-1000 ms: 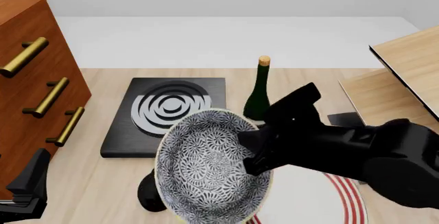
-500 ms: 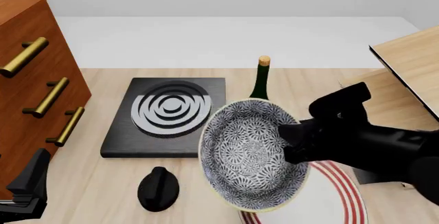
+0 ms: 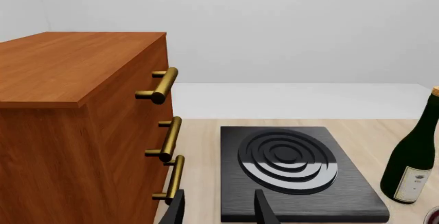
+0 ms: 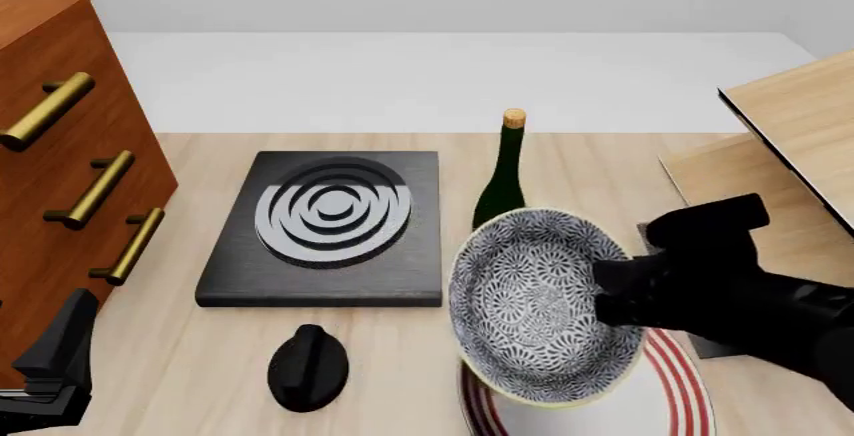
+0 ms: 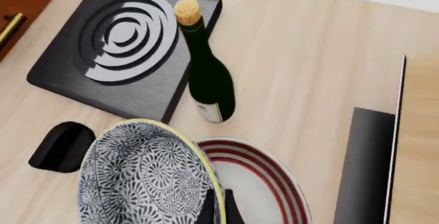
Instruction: Pick up the akita bowl and put it on the plate.
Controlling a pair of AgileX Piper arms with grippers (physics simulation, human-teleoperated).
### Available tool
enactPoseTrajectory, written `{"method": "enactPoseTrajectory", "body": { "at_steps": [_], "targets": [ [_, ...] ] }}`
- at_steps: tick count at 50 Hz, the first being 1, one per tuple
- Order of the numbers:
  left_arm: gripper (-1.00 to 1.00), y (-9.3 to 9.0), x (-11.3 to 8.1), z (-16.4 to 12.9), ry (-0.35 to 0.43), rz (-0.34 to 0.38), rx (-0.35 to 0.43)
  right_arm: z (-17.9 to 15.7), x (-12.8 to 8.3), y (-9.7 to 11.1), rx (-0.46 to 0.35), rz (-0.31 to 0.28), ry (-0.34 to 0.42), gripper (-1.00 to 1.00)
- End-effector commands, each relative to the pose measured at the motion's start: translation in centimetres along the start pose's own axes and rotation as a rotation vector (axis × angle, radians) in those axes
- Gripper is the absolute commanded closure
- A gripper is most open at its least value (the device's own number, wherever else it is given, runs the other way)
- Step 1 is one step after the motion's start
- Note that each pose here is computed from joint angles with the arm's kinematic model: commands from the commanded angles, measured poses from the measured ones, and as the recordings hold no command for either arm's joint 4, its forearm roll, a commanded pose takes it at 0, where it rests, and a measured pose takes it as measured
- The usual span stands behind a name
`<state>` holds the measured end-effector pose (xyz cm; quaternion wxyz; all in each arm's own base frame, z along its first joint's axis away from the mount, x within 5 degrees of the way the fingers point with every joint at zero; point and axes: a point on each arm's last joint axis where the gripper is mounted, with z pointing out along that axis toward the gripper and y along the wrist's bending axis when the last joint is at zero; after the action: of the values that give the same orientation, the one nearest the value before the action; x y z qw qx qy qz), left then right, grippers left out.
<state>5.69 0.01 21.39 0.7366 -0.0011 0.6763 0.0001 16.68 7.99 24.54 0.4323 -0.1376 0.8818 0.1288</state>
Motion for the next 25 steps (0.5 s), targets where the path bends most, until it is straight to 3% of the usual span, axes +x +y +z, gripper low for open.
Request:
{"method": "enactPoseTrajectory", "body": {
  "at_steps": [1, 25],
  "targets": [
    [-1.0, 0.0, 0.0, 0.0, 0.0, 0.0, 0.0, 0.3, 1.4, -1.4, 0.055, 0.058, 0.012, 1.0],
    [-1.0, 0.0, 0.0, 0.0, 0.0, 0.0, 0.0, 0.4, 3.6, -3.1, 0.127, 0.129, 0.033, 1.0]
  ]
}}
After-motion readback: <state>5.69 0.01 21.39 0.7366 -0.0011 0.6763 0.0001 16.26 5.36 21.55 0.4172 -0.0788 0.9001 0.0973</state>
